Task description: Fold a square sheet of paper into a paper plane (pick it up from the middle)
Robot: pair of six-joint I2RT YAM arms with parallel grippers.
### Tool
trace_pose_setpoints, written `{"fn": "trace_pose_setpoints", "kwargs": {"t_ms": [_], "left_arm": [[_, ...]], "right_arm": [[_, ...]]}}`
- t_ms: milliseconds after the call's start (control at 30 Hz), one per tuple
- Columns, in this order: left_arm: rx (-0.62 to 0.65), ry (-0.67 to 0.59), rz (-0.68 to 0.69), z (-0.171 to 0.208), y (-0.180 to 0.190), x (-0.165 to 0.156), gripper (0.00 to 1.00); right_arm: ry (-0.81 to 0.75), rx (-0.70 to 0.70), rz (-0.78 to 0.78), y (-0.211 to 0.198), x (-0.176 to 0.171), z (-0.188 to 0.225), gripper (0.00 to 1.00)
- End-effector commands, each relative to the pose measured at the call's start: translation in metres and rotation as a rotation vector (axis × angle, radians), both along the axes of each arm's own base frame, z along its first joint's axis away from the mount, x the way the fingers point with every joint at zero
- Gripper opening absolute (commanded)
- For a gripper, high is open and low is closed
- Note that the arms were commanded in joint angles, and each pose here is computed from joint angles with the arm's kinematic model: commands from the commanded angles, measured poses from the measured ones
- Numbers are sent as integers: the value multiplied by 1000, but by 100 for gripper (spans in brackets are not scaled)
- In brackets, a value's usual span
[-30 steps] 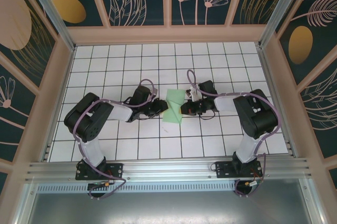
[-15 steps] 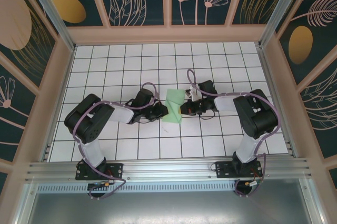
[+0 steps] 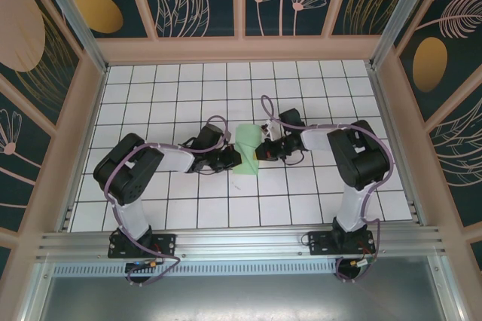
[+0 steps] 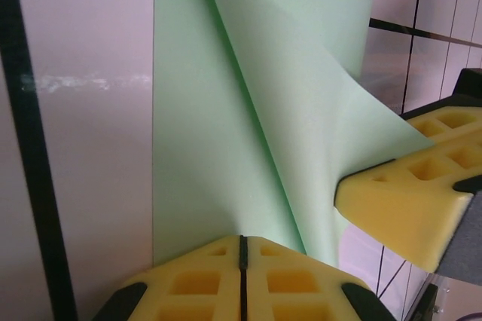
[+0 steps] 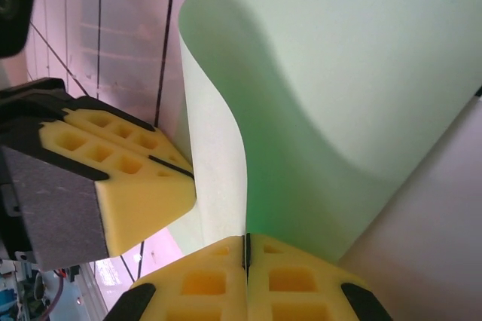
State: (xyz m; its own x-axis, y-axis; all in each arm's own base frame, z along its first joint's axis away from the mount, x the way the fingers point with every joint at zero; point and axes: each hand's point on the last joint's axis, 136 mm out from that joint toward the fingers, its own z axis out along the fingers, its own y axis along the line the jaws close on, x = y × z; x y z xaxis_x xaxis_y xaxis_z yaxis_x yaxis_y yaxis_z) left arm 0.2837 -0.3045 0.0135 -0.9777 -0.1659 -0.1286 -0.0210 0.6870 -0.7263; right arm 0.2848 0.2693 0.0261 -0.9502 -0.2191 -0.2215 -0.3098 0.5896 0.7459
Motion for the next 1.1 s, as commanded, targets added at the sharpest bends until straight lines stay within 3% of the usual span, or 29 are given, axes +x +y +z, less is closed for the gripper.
{"fn": "trace_pose_setpoints", "kwargs": {"t_ms": [0, 200, 500, 1067], "left_arm": [[193, 37, 14, -41, 28, -6, 10], [228, -13, -8, -33, 26, 5, 12], [183, -40, -32, -26, 15, 11, 13], [191, -55, -50, -25, 14, 12, 13]], "right_arm": [[-24, -14, 30, -2, 5, 4, 3], [-39, -26, 24, -4, 6, 16, 3], [-61, -60, 38, -8, 5, 25, 4], [-46, -101, 107, -6, 14, 10, 5]]}}
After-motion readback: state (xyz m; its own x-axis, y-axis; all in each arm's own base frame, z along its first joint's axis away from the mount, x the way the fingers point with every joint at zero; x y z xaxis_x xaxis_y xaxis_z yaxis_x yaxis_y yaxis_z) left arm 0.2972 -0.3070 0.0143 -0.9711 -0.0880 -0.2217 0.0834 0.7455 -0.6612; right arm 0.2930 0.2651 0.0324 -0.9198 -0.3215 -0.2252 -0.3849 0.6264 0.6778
